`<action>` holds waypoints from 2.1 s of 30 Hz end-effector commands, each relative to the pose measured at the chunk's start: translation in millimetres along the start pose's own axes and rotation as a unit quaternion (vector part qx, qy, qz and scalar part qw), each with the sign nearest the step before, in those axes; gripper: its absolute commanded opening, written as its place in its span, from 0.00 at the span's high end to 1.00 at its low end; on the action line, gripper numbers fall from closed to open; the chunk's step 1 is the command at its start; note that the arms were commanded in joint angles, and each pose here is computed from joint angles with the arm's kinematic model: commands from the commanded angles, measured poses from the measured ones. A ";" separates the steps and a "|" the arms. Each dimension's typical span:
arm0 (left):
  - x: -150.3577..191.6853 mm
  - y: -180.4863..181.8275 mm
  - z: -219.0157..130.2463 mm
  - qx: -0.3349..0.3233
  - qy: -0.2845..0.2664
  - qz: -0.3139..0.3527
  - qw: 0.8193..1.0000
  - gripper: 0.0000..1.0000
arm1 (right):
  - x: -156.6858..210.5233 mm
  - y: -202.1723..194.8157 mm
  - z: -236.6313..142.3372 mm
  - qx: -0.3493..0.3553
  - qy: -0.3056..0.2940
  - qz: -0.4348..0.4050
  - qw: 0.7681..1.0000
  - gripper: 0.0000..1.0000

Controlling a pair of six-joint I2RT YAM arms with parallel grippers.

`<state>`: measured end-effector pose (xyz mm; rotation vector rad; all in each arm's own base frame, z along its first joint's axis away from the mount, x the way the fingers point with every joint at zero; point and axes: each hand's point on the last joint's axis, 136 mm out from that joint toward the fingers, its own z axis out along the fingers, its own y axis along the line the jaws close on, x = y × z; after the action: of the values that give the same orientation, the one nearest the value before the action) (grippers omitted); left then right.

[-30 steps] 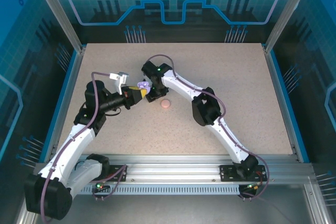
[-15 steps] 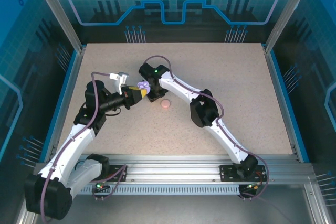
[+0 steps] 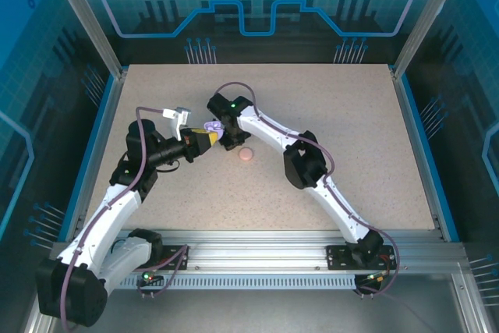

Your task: Insert wireless bluetooth earbuds into charging case

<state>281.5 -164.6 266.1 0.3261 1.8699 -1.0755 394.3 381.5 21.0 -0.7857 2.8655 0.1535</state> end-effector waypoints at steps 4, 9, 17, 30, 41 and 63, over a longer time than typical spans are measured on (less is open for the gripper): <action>-0.1 2.4 -1.8 -0.003 -0.002 0.004 1.000 0.90 | -12.1 -13.6 -47.9 -0.052 -0.037 0.043 0.997 0.83; 0.2 2.4 -1.9 -0.003 -0.003 0.001 1.000 0.90 | -14.0 -26.5 -69.6 -0.076 -0.057 0.065 0.993 0.83; -0.6 0.6 -1.5 0.003 -0.005 0.000 1.000 0.90 | 15.5 -68.9 -88.6 -0.043 -0.057 0.101 0.992 0.83; 7.2 -0.9 14.3 0.022 0.010 -0.007 1.000 0.90 | 138.7 -103.2 -82.9 0.004 -0.009 0.134 0.991 0.83; 19.8 -9.1 41.2 0.035 0.027 -0.005 0.999 0.90 | 173.1 -95.3 -55.7 0.031 0.028 0.101 0.994 0.84; 30.8 -7.6 44.5 0.027 0.041 -0.013 0.999 0.91 | 169.7 -86.4 -35.3 0.052 0.062 0.060 0.995 0.59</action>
<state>287.8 -209.3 233.2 0.3874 1.9372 -1.1464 290.3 216.4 16.4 -0.5968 3.0147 -0.0031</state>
